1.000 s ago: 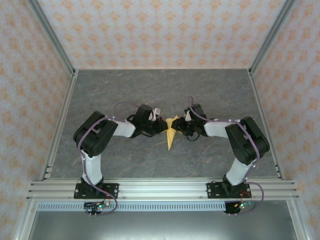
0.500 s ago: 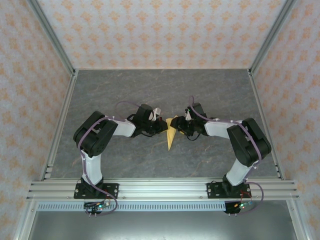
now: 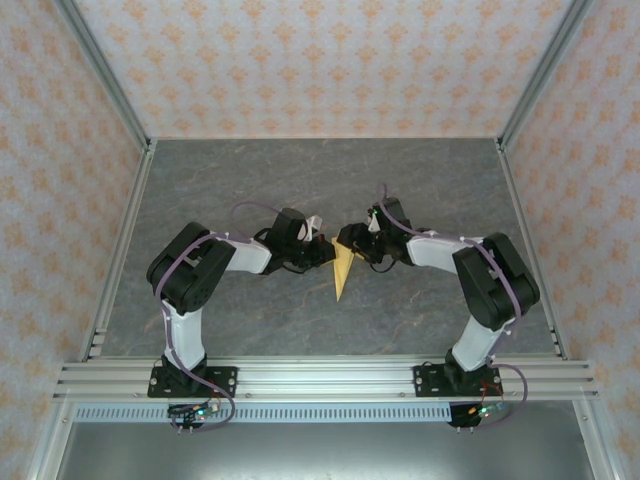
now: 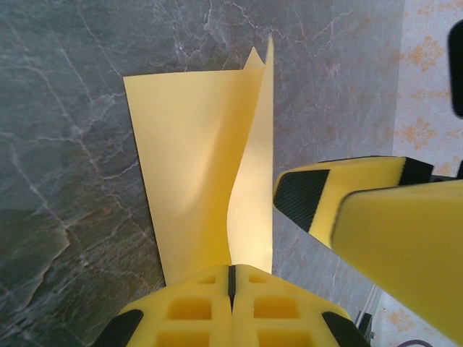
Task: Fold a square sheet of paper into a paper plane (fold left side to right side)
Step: Fold the wing for the fifth time at the center of the table.
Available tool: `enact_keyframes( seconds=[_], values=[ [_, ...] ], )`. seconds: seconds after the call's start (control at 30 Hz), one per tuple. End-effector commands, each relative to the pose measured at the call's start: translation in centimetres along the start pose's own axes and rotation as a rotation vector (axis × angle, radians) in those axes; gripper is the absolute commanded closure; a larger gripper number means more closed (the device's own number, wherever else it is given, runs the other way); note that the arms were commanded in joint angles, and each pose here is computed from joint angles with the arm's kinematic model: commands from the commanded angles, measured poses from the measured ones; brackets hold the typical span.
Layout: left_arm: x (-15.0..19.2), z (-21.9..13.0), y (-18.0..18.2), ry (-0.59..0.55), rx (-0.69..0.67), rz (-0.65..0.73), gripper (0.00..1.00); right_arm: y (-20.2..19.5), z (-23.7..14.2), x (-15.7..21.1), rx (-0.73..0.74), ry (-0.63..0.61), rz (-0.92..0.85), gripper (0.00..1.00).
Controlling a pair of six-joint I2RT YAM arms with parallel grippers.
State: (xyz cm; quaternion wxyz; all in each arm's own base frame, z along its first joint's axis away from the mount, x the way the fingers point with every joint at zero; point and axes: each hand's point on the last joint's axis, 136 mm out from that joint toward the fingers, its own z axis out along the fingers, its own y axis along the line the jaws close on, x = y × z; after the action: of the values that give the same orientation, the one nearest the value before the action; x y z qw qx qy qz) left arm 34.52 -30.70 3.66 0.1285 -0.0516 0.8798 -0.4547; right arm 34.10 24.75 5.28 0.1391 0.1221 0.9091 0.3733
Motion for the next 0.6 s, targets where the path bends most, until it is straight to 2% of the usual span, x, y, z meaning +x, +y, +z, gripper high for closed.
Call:
enact_keyframes(
  seconds=[0.0, 0.4, 0.57],
  values=[
    [-0.7, 0.0, 0.0, -0.01, -0.012, 0.018, 1.0, -0.2, 0.5, -0.2, 0.017, -0.006, 0.016, 0.4],
    [-0.6, -0.1, 0.2, -0.01, -0.016, 0.015, 1.0, -0.5, -0.9, -0.6, 0.053, -0.062, -0.008, 0.39],
    [-0.8, -0.2, -0.2, -0.015, -0.002, 0.023, 1.0, -0.6, -0.6, -0.5, 0.055, -0.044, -0.002, 0.37]
  ],
)
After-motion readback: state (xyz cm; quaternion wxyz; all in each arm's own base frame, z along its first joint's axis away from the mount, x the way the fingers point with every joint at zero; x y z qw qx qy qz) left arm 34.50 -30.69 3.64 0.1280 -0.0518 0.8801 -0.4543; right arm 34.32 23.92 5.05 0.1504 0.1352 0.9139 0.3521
